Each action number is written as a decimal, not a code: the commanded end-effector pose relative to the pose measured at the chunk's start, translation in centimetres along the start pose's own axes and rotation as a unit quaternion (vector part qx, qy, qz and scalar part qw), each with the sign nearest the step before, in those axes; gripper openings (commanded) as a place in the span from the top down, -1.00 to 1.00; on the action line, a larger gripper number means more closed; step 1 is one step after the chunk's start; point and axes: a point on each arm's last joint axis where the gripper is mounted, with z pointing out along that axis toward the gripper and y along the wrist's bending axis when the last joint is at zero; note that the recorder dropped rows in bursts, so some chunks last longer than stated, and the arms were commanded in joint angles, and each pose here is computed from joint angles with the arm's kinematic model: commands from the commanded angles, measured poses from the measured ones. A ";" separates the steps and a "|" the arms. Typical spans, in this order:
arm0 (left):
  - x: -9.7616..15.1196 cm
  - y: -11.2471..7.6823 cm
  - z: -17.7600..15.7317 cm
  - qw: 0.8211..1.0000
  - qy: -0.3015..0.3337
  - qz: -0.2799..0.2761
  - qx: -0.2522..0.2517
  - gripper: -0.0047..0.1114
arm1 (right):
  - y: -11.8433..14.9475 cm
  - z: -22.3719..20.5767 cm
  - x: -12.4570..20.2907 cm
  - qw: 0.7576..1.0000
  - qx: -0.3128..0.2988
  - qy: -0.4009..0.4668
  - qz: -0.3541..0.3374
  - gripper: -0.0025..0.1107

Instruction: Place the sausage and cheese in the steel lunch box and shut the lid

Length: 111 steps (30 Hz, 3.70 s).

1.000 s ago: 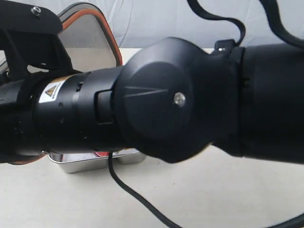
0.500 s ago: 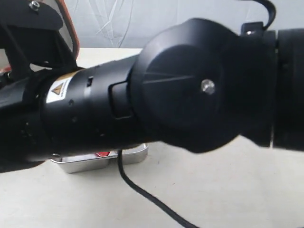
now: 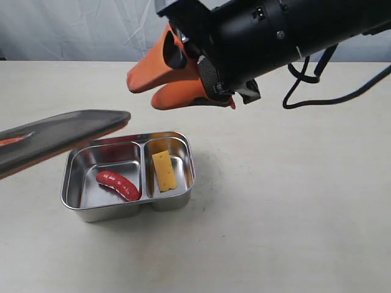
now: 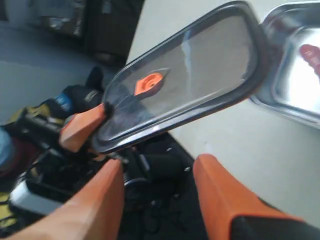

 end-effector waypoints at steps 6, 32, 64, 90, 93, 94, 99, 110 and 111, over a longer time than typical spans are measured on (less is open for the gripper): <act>0.0 0.5 0.2 1.000 -0.005 0.025 -0.009 0.92 | -4.9 1.8 -1.6 0.993 -0.072 0.063 0.074 0.19; -0.5 0.5 0.1 0.999 -0.036 -0.007 -0.008 0.92 | -7.1 8.6 -2.2 0.971 -0.130 0.042 0.197 0.19; -1.2 -0.7 0.0 0.992 -0.068 -0.091 0.064 0.06 | -8.0 9.7 -2.0 0.993 -0.021 0.000 0.112 0.96; 1.0 -0.1 -1.2 0.968 0.041 -0.245 -0.031 0.07 | -6.0 2.3 -1.0 0.955 0.096 -0.259 0.107 0.96; 0.9 0.2 -1.4 0.957 0.029 -0.286 -0.050 0.07 | -6.7 1.8 0.1 0.943 0.099 -0.282 0.144 0.97; 0.9 0.2 -1.4 0.953 0.026 -0.296 -0.053 0.07 | -6.8 1.7 0.4 0.942 0.095 -0.285 0.151 0.97; 0.8 0.5 -1.5 0.941 0.016 -0.330 -0.067 0.07 | -6.5 2.2 1.2 0.951 0.096 -0.268 0.119 0.97; 0.7 0.6 -1.5 0.908 0.001 -0.411 -0.075 0.07 | -4.7 3.3 2.3 0.954 0.098 -0.263 0.105 0.97; 0.7 0.7 -1.5 0.901 -0.002 -0.427 -0.075 0.07 | -4.4 3.1 2.2 0.953 0.092 -0.268 0.111 0.97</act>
